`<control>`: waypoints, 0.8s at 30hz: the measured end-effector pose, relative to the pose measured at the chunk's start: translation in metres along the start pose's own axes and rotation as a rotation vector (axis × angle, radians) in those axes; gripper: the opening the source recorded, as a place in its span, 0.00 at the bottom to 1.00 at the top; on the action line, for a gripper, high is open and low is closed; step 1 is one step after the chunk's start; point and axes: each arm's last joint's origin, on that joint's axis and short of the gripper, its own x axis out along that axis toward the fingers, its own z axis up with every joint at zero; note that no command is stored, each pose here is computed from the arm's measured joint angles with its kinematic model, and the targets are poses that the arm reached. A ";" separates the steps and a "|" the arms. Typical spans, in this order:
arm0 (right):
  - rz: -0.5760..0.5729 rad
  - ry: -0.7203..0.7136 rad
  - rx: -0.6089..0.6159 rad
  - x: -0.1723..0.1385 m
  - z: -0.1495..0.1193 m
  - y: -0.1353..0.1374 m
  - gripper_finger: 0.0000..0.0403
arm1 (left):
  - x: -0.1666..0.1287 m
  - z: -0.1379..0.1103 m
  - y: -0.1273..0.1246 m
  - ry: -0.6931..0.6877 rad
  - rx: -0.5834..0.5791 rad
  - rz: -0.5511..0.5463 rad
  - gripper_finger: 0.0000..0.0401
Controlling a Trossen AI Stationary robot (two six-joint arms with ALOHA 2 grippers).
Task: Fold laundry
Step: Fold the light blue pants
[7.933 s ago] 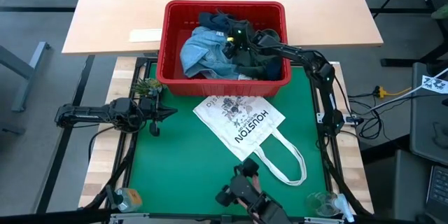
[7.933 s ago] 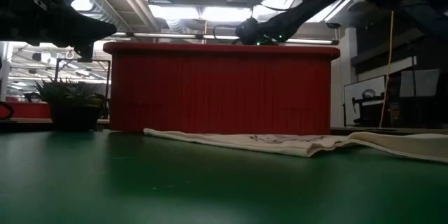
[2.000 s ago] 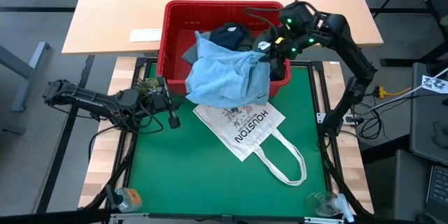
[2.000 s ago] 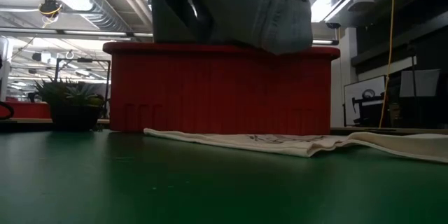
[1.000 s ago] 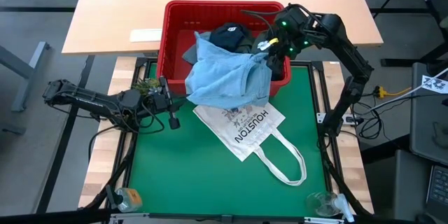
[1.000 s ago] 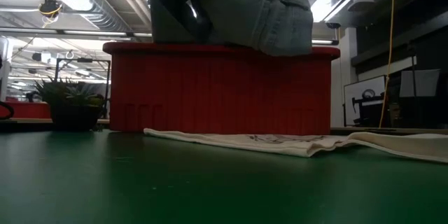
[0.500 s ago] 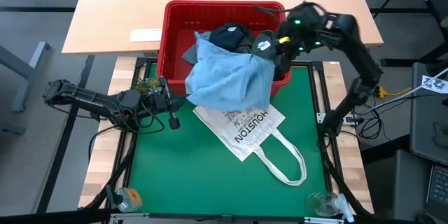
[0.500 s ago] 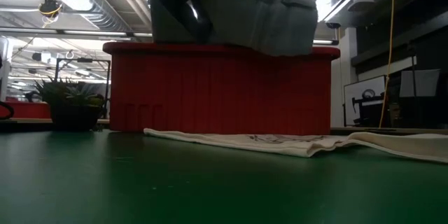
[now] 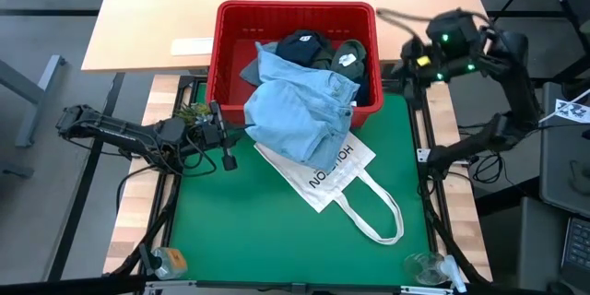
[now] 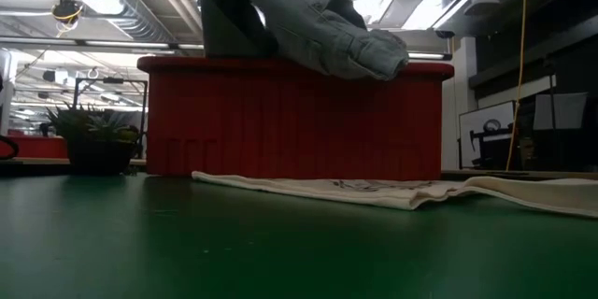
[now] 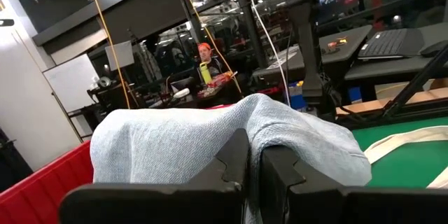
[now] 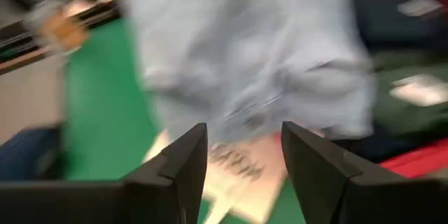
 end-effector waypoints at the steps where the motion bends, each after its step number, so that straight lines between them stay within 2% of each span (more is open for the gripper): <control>1: 0.015 0.027 0.011 0.002 -0.009 0.000 0.45 | 0.000 0.000 0.000 0.000 0.000 0.000 0.03; 4: -0.010 0.065 0.096 0.011 -0.040 -0.003 0.45 | 0.000 0.000 0.000 0.000 0.000 0.000 0.03; 8: 0.004 -0.023 0.231 0.041 -0.077 -0.012 0.45 | 0.000 0.000 0.000 0.000 0.000 0.000 0.03; 13: 0.143 -0.149 0.370 0.086 -0.119 -0.023 0.45 | 0.000 0.000 0.000 0.000 0.000 0.000 0.03; 16: 0.236 -0.161 0.435 0.111 -0.140 -0.028 0.45 | 0.000 0.000 0.000 0.000 0.000 0.000 0.03; 19: 0.287 -0.132 0.474 0.131 -0.158 -0.032 0.45 | 0.000 0.000 0.000 0.000 0.000 0.000 0.03; 24: 0.273 -0.085 0.444 0.157 -0.173 -0.028 0.45 | 0.000 0.000 0.000 0.000 -0.020 0.000 0.03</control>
